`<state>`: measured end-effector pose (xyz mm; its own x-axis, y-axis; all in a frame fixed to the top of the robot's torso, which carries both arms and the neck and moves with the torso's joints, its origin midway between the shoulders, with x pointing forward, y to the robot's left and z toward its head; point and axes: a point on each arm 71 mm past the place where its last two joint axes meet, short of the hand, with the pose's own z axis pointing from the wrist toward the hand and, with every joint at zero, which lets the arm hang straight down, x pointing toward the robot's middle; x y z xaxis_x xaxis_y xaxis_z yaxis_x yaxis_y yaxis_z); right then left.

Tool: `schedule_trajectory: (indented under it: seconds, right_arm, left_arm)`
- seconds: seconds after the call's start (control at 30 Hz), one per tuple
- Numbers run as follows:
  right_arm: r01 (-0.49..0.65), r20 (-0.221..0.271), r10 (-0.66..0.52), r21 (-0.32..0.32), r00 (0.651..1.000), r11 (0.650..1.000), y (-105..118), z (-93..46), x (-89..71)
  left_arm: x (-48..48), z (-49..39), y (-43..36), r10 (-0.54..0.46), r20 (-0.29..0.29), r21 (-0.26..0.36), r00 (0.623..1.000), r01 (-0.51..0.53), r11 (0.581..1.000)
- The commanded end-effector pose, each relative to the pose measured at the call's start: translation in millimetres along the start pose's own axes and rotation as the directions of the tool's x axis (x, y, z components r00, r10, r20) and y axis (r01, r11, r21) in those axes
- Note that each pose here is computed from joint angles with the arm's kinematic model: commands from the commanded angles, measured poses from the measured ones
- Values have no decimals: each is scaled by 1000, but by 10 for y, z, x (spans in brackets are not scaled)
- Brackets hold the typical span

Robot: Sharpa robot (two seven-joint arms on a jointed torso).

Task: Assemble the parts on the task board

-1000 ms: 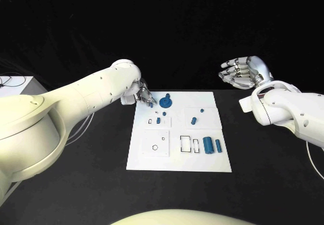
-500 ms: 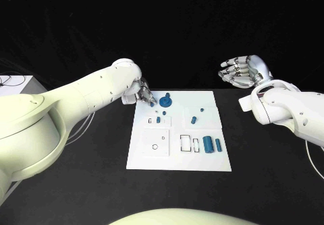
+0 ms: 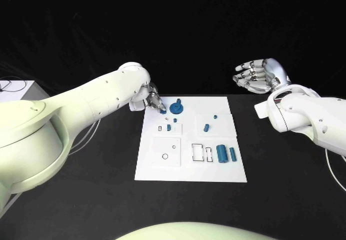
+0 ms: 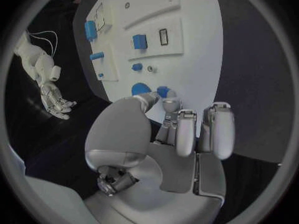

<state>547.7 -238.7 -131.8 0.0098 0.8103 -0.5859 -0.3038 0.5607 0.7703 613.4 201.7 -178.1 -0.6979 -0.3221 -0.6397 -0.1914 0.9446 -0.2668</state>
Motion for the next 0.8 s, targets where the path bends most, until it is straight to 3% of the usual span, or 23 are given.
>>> schedule_trajectory:
  seconds: [0.03, 0.43, 0.8]
  right_arm:
    - [0, -4, 0, -6, 1000, 1000, 7, 3, 4]
    - [0, -4, 0, -6, 1000, 1000, 6, 3, 7]
    - [1, -4, -1, -4, 1000, 1000, -5, 0, 0]
  left_arm:
    - [2, -2, -12, -6, -1, 6, 1000, 6, 1000]
    - [4, -1, -5, -5, -7, 4, 1000, 5, 1000]
    - [-13, -17, -4, -22, 23, 16, 1000, 21, 1000]
